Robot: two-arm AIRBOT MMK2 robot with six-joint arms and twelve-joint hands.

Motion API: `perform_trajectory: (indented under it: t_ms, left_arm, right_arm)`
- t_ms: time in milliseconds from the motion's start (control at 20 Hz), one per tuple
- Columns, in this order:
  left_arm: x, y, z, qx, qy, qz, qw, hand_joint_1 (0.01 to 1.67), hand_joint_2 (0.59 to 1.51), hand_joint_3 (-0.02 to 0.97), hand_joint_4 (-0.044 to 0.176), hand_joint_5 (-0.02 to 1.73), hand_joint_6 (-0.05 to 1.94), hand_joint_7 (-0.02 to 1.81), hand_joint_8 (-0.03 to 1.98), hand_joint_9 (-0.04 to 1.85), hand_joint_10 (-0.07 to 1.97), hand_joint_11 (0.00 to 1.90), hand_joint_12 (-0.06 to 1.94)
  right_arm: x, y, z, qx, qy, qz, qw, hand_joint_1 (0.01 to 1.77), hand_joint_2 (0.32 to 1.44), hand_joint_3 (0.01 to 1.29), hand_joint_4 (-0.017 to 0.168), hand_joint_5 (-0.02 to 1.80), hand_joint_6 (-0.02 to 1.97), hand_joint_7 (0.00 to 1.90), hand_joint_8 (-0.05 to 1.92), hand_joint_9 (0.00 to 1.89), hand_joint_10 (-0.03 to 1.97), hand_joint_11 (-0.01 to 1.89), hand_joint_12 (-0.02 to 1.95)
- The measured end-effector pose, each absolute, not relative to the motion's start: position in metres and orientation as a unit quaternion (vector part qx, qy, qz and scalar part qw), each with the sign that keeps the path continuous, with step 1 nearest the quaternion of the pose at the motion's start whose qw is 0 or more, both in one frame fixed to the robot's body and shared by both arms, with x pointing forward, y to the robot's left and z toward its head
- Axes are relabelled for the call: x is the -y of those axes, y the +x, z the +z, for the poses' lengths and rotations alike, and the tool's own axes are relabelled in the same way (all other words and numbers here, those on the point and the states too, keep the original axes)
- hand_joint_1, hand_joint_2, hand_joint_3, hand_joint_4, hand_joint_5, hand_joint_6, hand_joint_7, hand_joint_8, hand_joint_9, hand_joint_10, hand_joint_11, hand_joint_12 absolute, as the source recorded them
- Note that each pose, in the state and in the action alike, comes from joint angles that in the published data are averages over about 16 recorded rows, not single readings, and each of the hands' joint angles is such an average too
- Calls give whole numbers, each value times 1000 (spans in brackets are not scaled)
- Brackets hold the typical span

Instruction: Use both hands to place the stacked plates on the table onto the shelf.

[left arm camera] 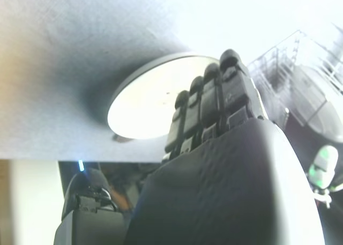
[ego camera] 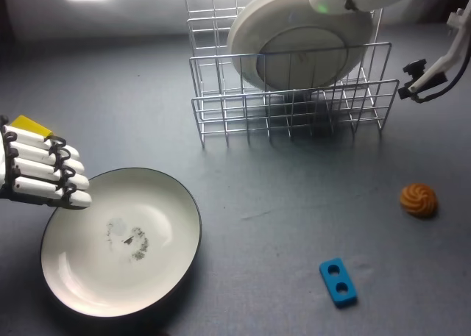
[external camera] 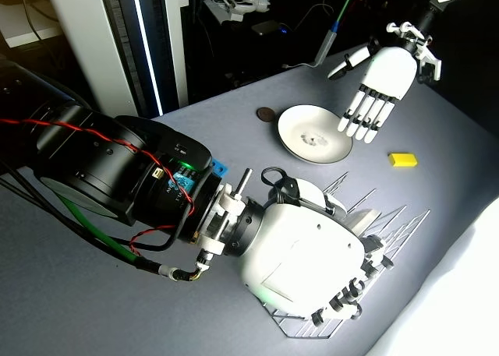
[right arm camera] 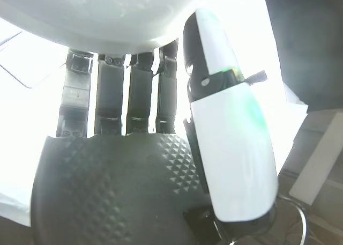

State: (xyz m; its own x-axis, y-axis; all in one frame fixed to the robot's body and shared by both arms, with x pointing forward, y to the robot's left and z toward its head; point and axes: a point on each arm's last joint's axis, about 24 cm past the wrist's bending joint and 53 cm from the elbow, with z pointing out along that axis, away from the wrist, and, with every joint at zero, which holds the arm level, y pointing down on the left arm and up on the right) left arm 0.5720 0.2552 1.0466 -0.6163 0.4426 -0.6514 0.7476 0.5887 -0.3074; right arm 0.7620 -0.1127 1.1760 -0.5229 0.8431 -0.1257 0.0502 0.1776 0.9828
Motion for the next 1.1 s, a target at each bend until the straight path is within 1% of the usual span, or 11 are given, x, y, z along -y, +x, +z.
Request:
perform_trajectory:
  t_ms: [150, 250, 400, 500, 700, 850, 1000, 1100]
  left_arm:
    - [-257, 572, 1042, -854, 348, -284, 261, 14, 1035, 17, 1, 26, 19, 44, -2, 36, 11, 42, 30]
    - [-258, 571, 1040, -856, 347, -281, 259, 13, 1037, 17, 1, 26, 19, 42, -1, 35, 10, 43, 34]
    - [-260, 571, 1035, -859, 346, -277, 256, 13, 1042, 17, 1, 26, 19, 41, -2, 35, 10, 44, 40]
    - [-261, 570, 1032, -861, 346, -275, 253, 13, 1045, 17, 1, 26, 19, 39, -2, 35, 11, 43, 44]
    - [-263, 569, 1028, -863, 344, -271, 250, 13, 1050, 17, 1, 26, 19, 29, -4, 33, 12, 38, 52]
    - [-265, 568, 1024, -866, 342, -269, 247, 13, 1053, 17, 1, 25, 19, 21, -5, 32, 13, 34, 57]
    - [-267, 567, 1020, -869, 340, -266, 243, 14, 1054, 17, 1, 23, 19, 10, -8, 30, 15, 31, 59]
    - [-267, 566, 1018, -871, 337, -265, 241, 14, 1055, 18, 1, 22, 19, 4, -9, 30, 17, 29, 59]
  right_arm:
    - [111, 759, 1187, -678, 301, 552, 380, 1129, 1147, 12, -3, 782, 86, 888, 14, 838, 182, 335, 1271]
    - [108, 755, 1196, -681, 270, 551, 401, 1128, 1140, 12, -3, 783, 79, 876, 9, 830, 172, 312, 1278]
    - [99, 744, 1211, -687, 202, 542, 441, 1121, 1132, 12, -3, 756, 74, 843, 9, 800, 154, 270, 1277]
    - [91, 733, 1221, -689, 148, 532, 469, 1111, 1130, 12, -3, 698, 65, 777, 9, 739, 131, 231, 1221]
    - [68, 701, 1236, -688, 26, 502, 523, 1094, 1112, 12, -2, 514, 53, 570, 9, 539, 89, 148, 935]
    - [50, 670, 1241, -680, -67, 470, 558, 1097, 1074, 12, 0, 373, 46, 413, 9, 389, 61, 97, 698]
    - [35, 637, 1243, -670, -145, 435, 584, 1102, 1027, 12, 1, 235, 40, 258, 9, 240, 35, 51, 458]
    - [28, 618, 1243, -664, -183, 414, 595, 1104, 997, 12, 2, 144, 36, 156, 9, 143, 18, 26, 296]
